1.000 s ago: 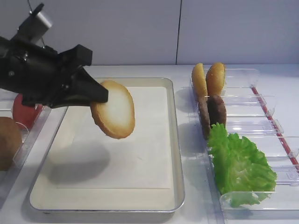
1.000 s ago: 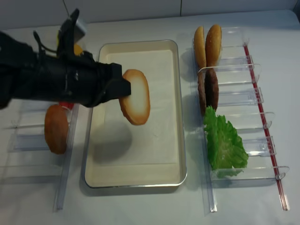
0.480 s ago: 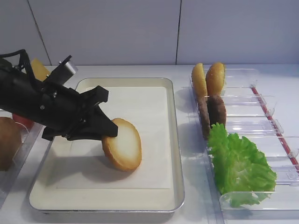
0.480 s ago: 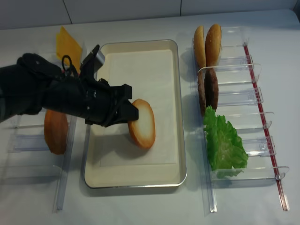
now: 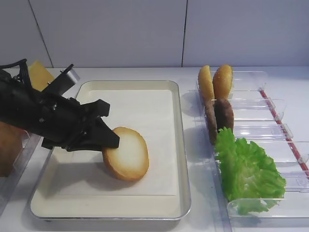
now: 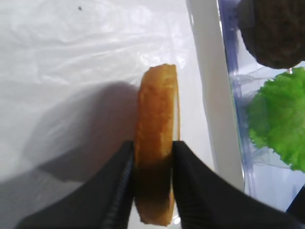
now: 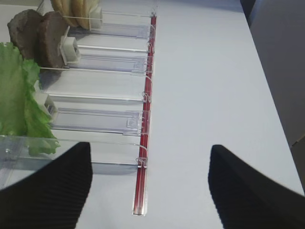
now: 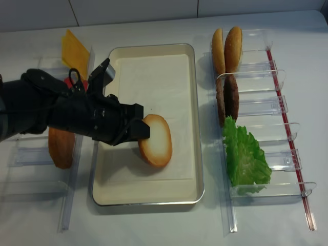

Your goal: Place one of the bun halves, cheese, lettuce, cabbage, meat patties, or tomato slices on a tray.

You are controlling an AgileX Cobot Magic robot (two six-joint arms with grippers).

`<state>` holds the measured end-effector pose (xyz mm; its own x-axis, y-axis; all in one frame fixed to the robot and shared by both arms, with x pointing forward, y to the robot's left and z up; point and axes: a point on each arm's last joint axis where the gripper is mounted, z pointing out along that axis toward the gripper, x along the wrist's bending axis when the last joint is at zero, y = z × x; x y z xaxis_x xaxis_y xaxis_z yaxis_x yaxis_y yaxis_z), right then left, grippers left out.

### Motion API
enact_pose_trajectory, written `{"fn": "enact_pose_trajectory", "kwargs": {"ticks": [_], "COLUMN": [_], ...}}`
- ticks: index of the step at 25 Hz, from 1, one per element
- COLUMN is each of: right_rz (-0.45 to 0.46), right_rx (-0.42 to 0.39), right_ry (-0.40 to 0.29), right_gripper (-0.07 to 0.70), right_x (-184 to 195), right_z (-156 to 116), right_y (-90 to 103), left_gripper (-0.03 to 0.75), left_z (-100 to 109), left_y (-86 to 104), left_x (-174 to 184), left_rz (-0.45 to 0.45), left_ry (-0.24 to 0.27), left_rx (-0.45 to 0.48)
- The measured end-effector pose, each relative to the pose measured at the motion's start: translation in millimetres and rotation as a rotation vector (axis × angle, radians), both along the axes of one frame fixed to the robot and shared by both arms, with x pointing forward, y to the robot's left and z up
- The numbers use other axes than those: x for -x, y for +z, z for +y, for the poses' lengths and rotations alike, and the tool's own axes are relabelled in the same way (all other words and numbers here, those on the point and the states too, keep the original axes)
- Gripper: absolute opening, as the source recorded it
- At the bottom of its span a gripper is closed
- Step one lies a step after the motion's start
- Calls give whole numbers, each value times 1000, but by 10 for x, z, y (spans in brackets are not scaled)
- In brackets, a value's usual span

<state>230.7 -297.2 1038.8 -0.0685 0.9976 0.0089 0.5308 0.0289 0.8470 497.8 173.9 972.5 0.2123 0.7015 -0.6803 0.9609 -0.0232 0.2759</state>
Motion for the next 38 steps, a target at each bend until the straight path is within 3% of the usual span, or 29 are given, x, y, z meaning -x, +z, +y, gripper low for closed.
{"fn": "enact_pose_trajectory", "kwargs": {"ticks": [6,8,14,19,21,28,31,33,35,38], "right_rz": [0,0,0,0,0,0,0,0,0,0], "right_rx": [0,0,0,0,2,2,2,2,2,2], "right_ry": [0,0,0,0,1,1,1,1,1,1], "right_gripper": [522,522,522,522,522,522,522,522,522,522], "right_x": [0,0,0,0,0,0,0,0,0,0], "right_z": [0,0,0,0,0,0,0,0,0,0], "right_y": [0,0,0,0,0,0,0,0,0,0], "left_gripper": [423,459,480,480,480,479,479,479,479,478], "left_z": [36,45,64,146,152,162,263,356,505,663], "left_y": [-61,-69,-78,-49,-28,359,598,754,907,1066], "left_x": [14,13,13,-38,-49,-247,-354,-418,-470,-536], "left_rz": [-10,-12,-18,-5,-1,-28,-47,-58,-64,-101], "left_ry": [-38,-39,-61,-93,-101,-152,-165,-144,-108,-30], "left_rx": [-65,-79,-114,-254,-269,-353,-504,-622,-792,-964]}}
